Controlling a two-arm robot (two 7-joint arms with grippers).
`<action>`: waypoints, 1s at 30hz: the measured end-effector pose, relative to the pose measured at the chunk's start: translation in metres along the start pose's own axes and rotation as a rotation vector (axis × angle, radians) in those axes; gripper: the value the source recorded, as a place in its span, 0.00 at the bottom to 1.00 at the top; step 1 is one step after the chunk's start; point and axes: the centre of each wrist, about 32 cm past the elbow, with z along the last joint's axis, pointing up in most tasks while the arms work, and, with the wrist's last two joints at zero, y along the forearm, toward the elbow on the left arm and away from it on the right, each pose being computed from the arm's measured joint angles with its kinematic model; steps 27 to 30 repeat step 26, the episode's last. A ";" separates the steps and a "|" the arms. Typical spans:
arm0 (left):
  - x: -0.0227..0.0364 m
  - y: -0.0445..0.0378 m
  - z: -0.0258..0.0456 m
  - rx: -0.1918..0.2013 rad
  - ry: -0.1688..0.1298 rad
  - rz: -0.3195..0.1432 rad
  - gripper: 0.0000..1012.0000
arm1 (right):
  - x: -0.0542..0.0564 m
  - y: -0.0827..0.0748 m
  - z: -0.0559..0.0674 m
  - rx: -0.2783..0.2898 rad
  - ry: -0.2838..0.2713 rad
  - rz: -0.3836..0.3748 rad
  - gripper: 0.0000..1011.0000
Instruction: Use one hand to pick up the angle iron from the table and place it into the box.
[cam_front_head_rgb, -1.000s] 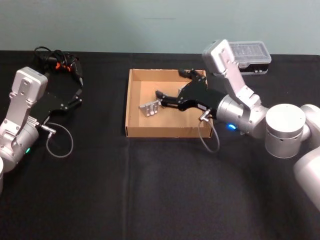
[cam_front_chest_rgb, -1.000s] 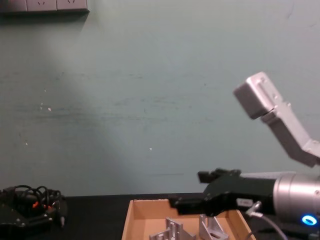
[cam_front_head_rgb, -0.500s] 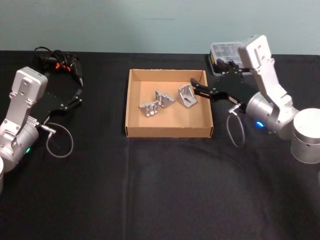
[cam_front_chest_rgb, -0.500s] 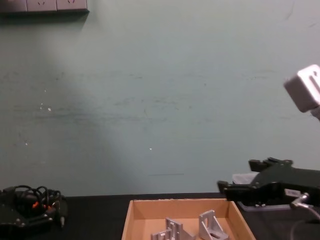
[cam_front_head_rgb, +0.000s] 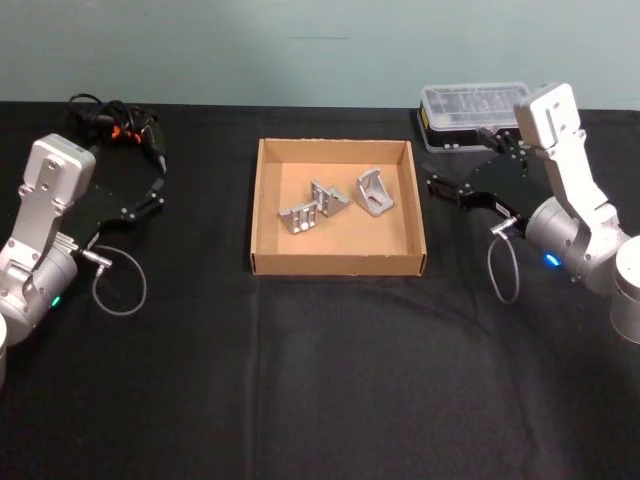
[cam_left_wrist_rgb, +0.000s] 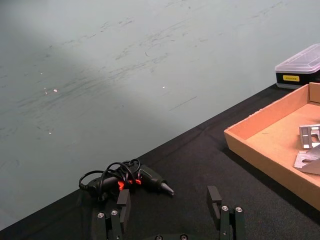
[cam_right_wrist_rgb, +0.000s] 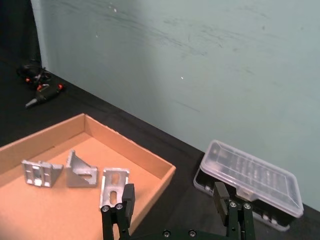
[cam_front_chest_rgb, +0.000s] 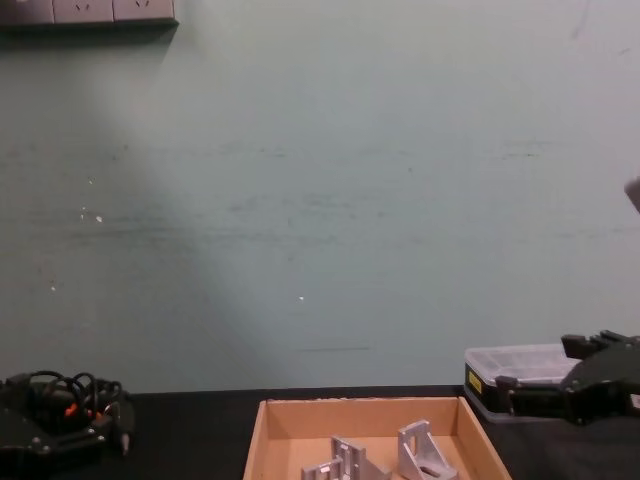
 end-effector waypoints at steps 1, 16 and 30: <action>0.0000 0.0000 0.0000 0.000 0.000 0.000 0.99 | 0.000 -0.001 -0.001 -0.002 0.001 -0.002 0.99; 0.0000 0.0000 0.0000 0.000 0.000 0.000 0.99 | 0.000 -0.001 -0.001 -0.004 0.001 -0.003 0.99; 0.0000 0.0000 0.0000 0.000 0.000 0.000 0.99 | 0.000 0.000 0.000 -0.002 0.000 -0.001 0.99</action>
